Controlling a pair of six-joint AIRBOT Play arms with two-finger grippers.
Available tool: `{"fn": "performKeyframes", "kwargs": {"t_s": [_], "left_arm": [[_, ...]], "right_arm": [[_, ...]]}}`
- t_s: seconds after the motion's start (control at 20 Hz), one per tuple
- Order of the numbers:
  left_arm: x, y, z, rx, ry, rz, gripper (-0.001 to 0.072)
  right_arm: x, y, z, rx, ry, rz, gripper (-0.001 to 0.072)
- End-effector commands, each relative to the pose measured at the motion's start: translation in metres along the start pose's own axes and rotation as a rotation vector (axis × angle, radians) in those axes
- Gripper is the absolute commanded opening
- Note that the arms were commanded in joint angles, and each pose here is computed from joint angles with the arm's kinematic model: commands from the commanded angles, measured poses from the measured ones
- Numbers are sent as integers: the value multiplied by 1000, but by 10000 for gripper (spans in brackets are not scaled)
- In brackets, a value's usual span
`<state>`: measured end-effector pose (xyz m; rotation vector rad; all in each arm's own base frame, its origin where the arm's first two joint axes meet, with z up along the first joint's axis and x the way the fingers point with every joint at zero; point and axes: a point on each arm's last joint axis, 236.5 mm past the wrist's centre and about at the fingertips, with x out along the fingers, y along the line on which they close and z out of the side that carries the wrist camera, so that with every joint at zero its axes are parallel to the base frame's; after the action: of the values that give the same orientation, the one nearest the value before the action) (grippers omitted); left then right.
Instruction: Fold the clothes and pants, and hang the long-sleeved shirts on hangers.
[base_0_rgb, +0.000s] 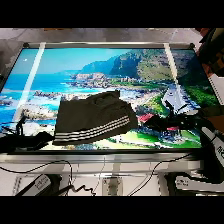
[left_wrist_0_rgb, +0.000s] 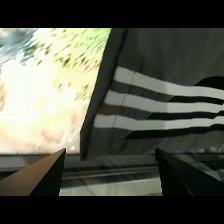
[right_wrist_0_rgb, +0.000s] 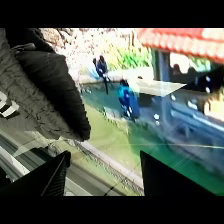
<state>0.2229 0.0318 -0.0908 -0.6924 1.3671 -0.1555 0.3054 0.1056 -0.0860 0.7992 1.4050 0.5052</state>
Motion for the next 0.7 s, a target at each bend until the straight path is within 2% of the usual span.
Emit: {"fn": "performKeyframes", "kwargs": {"t_s": [0.0,0.15,0.25,0.35,0.4,0.45,0.5,0.65], "left_arm": [[17,-2,3,-25,9,-9,608],[30,5,-1,-64,48,-22,595],[36,3,-2,-88,62,-48,418],[39,3,-3,-92,74,-58,333],[39,3,-4,-81,75,-59,263],[39,3,-3,-67,75,-60,106],[39,3,-3,-57,74,-61,18],[39,1,-1,-57,65,-71,16]], "right_arm": [[-1,0,0,-9,2,6,506],[-1,0,0,-9,3,6,505],[-1,1,-1,-8,6,7,505],[-1,4,-6,-8,25,21,505],[-1,6,-9,-8,38,30,505],[-1,7,-11,-7,46,34,505],[-1,6,-11,-6,46,33,505],[3,13,-8,-5,35,49,508]]}}
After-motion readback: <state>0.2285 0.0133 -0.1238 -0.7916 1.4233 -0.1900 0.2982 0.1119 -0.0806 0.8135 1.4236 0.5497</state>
